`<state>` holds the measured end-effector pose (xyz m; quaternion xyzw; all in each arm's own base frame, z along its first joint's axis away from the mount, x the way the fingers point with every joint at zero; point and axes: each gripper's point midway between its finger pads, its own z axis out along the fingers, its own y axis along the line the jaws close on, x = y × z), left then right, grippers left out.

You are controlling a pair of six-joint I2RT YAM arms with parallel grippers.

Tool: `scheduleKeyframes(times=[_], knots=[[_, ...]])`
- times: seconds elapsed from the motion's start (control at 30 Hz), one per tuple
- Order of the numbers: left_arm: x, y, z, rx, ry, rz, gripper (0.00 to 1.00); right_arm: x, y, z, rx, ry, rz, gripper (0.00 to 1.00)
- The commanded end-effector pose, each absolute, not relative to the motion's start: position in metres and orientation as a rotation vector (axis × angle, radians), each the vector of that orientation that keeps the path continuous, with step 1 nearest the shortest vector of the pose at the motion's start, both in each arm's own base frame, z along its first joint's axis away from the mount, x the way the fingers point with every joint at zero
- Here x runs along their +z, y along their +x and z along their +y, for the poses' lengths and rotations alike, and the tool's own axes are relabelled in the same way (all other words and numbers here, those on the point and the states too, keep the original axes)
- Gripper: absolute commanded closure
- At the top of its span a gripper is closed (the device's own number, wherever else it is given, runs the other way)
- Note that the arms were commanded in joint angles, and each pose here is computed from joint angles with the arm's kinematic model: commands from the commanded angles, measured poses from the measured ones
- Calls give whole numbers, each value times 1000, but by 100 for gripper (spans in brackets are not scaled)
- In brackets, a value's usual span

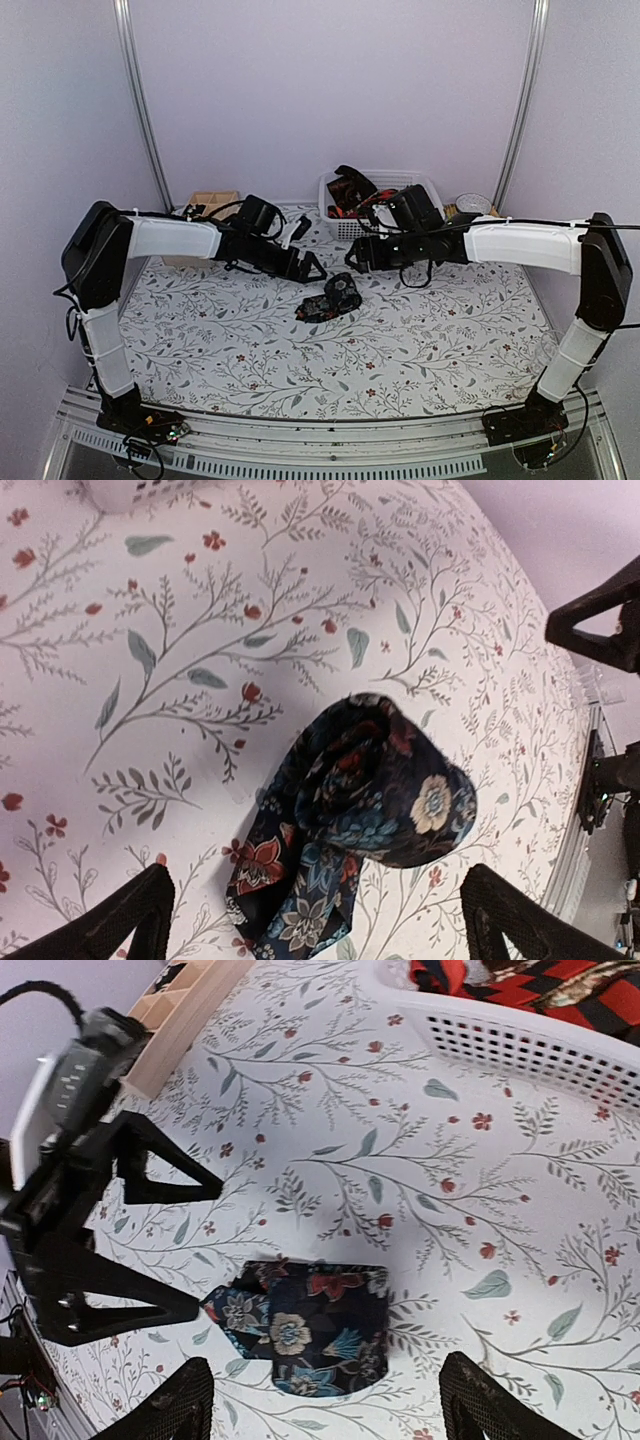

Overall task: Roll the ties
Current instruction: Roll the tie at the center of the board.

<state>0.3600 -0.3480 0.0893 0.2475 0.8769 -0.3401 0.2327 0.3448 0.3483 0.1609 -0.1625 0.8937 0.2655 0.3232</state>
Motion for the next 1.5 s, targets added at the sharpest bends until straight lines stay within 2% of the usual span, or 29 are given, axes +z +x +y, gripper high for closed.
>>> scheduleKeyframes(times=[0.0, 0.53, 0.93, 1.27, 1.47], knots=[[130, 372, -367, -966, 715, 2334, 0, 189, 355, 309, 654, -260, 2305, 22], [83, 381, -427, -785, 880, 2426, 0, 143, 356, 268, 578, -79, 2424, 22], [57, 373, -391, -671, 867, 2507, 0, 144, 355, 270, 602, -88, 2418, 23], [60, 354, -371, -867, 812, 2488, 0, 139, 354, 275, 618, -102, 2436, 23], [60, 360, -356, -948, 735, 2491, 0, 133, 354, 284, 664, -119, 2457, 23]])
